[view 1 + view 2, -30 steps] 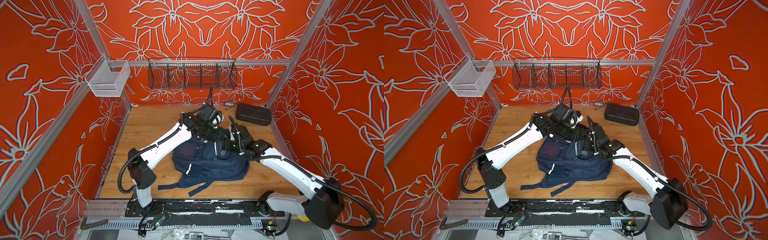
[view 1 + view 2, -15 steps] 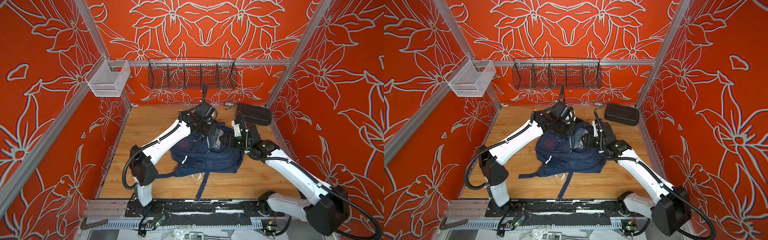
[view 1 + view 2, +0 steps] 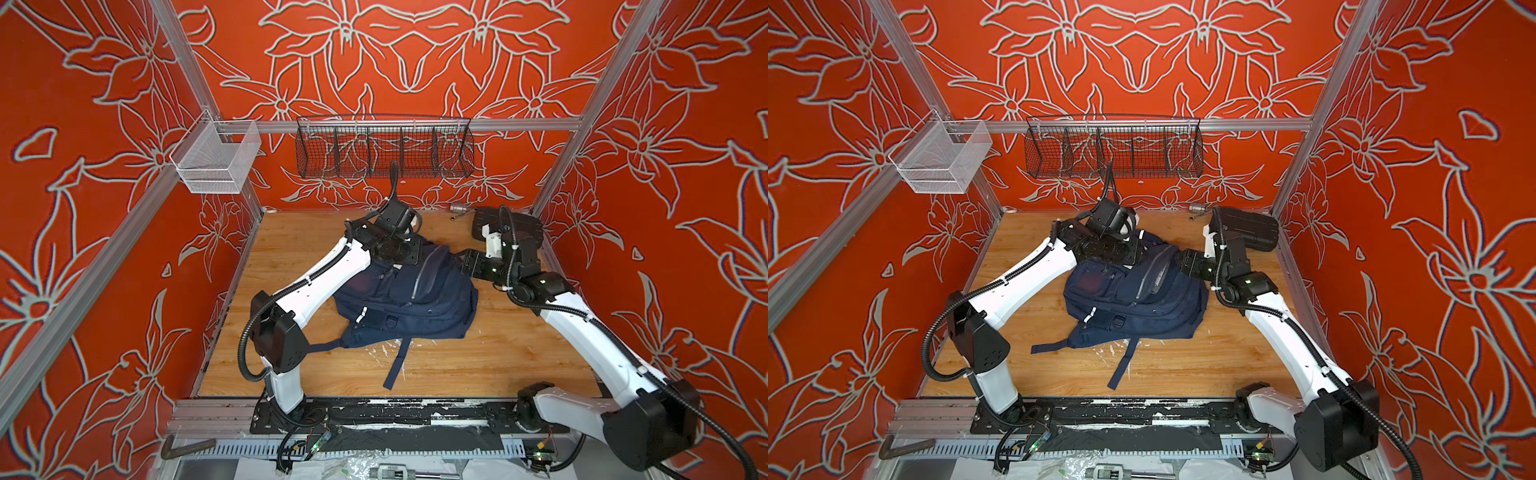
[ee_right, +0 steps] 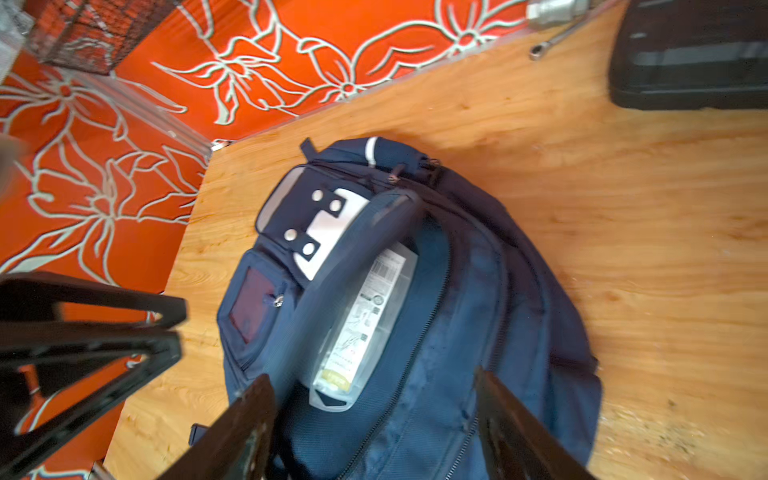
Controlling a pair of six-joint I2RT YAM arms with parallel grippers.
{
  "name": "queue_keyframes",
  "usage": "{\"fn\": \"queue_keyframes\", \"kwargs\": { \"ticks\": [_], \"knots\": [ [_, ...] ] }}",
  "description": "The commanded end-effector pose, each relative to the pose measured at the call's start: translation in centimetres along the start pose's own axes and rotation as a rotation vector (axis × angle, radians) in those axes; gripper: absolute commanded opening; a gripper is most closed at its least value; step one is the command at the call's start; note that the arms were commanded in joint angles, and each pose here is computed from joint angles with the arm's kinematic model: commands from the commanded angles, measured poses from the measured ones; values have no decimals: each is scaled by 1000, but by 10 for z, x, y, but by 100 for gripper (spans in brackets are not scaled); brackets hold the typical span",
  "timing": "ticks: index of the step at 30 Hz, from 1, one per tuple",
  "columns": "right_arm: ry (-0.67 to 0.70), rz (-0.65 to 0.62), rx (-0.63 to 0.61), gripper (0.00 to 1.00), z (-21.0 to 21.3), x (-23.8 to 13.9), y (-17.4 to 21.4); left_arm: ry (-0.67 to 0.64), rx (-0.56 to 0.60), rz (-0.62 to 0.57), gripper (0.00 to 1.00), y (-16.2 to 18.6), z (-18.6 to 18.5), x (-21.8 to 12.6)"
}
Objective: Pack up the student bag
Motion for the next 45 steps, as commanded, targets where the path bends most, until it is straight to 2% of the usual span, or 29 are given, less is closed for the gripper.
{"fn": "queue_keyframes", "kwargs": {
  "ticks": [1,4,9,13,18,22,26,31,38,45],
  "knots": [
    [0,29,-8,76,-2,-7,4,22,227,-2,58,-1,-16,-10],
    [-4,60,-13,74,-3,-7,12,-13,435,-37,58,-1,-8,-18],
    [-60,147,75,68,-2,8,38,-60,819,25,50,33,26,-1],
    [-159,163,132,63,10,19,44,-90,1030,43,41,55,52,20],
    [-245,212,135,61,25,35,49,-79,1272,0,38,78,75,46],
    [-208,274,152,57,18,45,57,-71,1365,-41,37,85,85,57],
    [-154,332,160,47,9,54,61,-59,1393,-88,36,85,89,59],
    [-93,392,155,36,-3,60,65,-8,1408,-142,36,86,87,43],
    [-84,443,124,16,-15,76,66,51,1458,-143,38,106,91,34],
    [-87,485,73,12,-21,87,58,74,1519,-147,38,110,92,43]
  ]
}}
Point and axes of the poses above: each gripper's point midway between its finger pads, its own x axis out along the fingers, its own z axis along the line the jaws close on, y = z × x, the point moved 4 cm from there along -x, back along the fingers, and after that the axes turned 14 degrees about -x, right-handed, at the moved point
